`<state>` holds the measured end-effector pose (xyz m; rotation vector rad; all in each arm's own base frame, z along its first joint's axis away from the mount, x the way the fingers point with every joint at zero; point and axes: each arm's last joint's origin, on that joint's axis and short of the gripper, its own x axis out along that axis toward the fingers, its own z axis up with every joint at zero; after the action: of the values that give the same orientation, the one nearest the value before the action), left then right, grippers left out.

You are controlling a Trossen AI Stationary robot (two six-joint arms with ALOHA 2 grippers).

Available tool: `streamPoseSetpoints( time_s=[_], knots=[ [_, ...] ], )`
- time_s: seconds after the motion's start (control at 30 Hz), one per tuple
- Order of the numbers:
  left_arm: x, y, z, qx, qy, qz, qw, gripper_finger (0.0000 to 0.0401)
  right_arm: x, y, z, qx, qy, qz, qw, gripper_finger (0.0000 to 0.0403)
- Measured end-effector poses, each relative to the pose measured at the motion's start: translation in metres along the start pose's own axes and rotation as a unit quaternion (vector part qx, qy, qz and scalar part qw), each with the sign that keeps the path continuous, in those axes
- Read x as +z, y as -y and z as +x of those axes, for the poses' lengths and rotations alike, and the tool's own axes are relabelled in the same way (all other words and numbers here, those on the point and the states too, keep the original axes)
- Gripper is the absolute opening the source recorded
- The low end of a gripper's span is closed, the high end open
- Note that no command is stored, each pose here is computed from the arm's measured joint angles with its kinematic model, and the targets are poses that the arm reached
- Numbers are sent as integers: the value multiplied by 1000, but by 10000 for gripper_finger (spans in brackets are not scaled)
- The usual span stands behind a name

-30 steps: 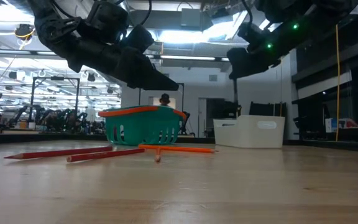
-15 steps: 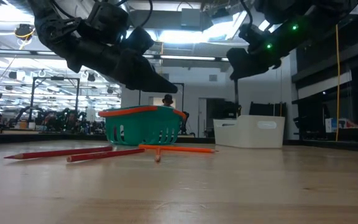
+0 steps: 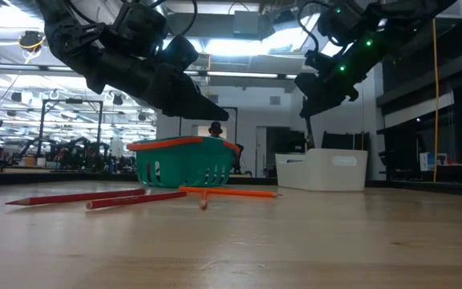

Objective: Sort pens & pencils
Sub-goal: Put the black pen into the white bin

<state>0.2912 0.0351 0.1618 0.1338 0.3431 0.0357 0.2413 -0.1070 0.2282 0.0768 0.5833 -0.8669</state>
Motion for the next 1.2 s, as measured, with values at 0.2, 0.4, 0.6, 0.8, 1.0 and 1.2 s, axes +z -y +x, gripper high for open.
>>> streamPoseSetpoints(
  time_s=[0.2,0.4,0.6,0.8,1.0,1.2],
  knots=[
    [0,0,0,0,-2,0,1000,131,4,11,2,41,-54,-2,998,42],
    [-2,0,0,-2,-11,0,1000,131,17,27,-5,70,-134,7,988,42],
    [-2,0,0,-2,-10,-1,1000,131,40,46,-11,95,-152,19,984,42],
    [-2,1,0,-2,-10,-1,1000,131,37,55,2,114,-186,25,976,42],
    [-2,1,0,-2,-10,-1,1000,131,26,50,28,129,-223,3,966,42],
    [-2,1,0,-2,-10,-1,1000,131,9,44,55,145,-270,-8,952,42]
  ],
)
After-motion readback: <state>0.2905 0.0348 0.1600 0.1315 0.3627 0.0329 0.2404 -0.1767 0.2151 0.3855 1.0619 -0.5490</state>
